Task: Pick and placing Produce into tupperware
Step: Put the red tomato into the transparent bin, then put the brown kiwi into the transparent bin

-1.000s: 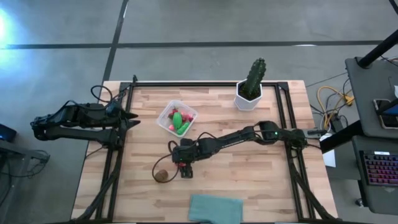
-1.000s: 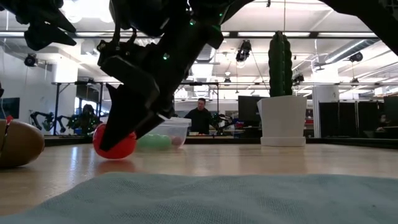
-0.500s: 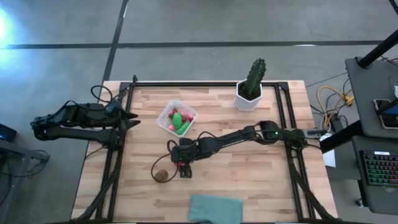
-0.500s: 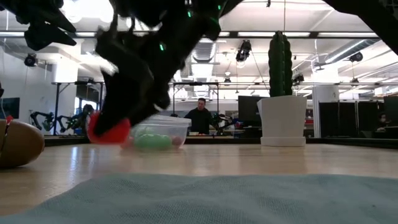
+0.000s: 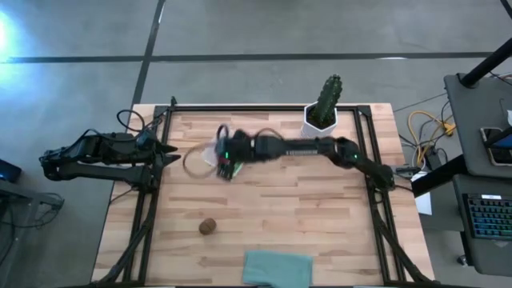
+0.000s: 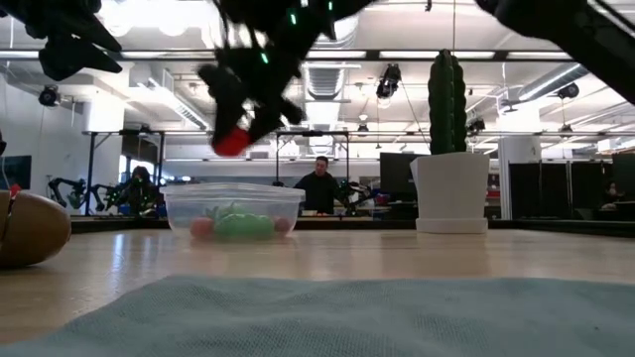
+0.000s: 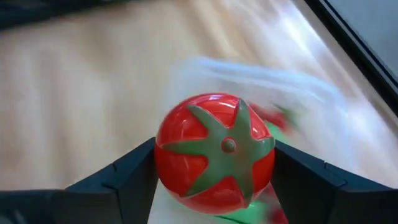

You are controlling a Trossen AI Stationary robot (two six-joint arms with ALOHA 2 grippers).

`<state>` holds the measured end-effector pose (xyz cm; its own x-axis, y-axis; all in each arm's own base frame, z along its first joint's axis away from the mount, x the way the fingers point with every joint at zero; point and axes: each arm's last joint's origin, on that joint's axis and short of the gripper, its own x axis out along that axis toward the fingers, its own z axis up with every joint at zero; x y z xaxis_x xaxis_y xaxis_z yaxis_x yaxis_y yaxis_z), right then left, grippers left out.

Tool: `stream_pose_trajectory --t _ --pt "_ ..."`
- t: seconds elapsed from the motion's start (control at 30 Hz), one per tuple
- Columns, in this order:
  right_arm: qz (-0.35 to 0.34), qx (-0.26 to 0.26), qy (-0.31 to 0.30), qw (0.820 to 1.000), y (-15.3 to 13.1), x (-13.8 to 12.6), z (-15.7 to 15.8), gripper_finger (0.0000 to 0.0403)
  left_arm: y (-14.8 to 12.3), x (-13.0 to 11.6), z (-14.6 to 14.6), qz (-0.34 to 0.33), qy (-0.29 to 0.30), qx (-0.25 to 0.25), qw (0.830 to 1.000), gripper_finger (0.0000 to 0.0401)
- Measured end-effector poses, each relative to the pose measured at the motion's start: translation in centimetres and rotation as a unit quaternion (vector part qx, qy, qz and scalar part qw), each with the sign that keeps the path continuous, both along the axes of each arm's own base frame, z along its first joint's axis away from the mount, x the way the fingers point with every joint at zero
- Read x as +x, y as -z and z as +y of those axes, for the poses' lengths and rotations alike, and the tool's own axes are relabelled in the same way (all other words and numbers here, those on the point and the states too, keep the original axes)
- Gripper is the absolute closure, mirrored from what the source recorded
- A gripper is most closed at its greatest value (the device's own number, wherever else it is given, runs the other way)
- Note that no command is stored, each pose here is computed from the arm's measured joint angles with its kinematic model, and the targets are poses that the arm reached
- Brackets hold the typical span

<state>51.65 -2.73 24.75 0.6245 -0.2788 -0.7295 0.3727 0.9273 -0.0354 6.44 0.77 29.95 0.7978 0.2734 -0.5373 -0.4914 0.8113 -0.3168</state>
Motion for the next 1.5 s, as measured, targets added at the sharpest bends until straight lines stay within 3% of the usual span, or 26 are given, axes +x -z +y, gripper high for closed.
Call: stream_pose_trajectory --t 0.2,0.4,0.53,0.63,0.7,0.77,0.87,1.0,1.17,1.27,1.5 --pt "0.051 0.047 0.026 0.997 1.9 -0.8 -5.0 0.0138 0.0 0.0 0.0 0.000 0.000 0.000 1.000 0.0228" --pt "0.064 0.024 -0.002 0.998 2.5 -0.6 -4.8 0.0113 0.0 0.0 0.0 0.000 0.000 0.000 1.000 0.0228" --pt "0.074 -0.011 0.010 0.997 2.7 -0.6 -4.9 0.0090 0.0 0.0 0.0 0.000 0.000 0.001 1.000 0.0228" --pt "0.074 0.001 0.013 0.997 2.7 -0.7 -4.9 0.0078 0.0 0.0 0.0 0.000 0.001 0.002 1.000 0.0228" --pt "0.068 0.022 -0.036 0.997 2.1 -0.6 -4.2 0.0075 0.0 0.0 0.0 0.000 0.001 0.002 1.000 0.0228" --pt "0.064 0.028 -0.126 0.990 1.4 -0.4 -2.3 0.0075 0.0 0.0 0.0 0.000 0.002 0.003 1.000 0.0228" --pt "0.090 -0.007 -0.253 0.963 1.1 -0.5 1.7 0.0075 0.0 0.0 0.0 0.001 0.002 0.004 1.000 0.0228" --pt "0.109 -0.032 -0.321 0.940 2.3 -0.5 5.3 0.0076 0.0 0.0 0.0 0.000 0.003 0.000 1.000 0.0228" --pt "0.120 -0.052 -0.278 0.952 2.7 -0.4 6.1 0.0076 0.1 0.1 -0.6 0.001 0.092 -0.062 0.994 0.0228" --pt "0.136 -0.057 -0.229 0.962 2.5 -0.8 5.7 0.0076 0.3 0.4 -0.7 0.015 0.102 -0.070 0.992 0.0228" --pt "0.130 -0.023 -0.165 0.977 -2.8 -3.7 5.2 0.0076 2.8 1.4 -0.9 0.066 0.127 -0.098 0.985 0.0228"
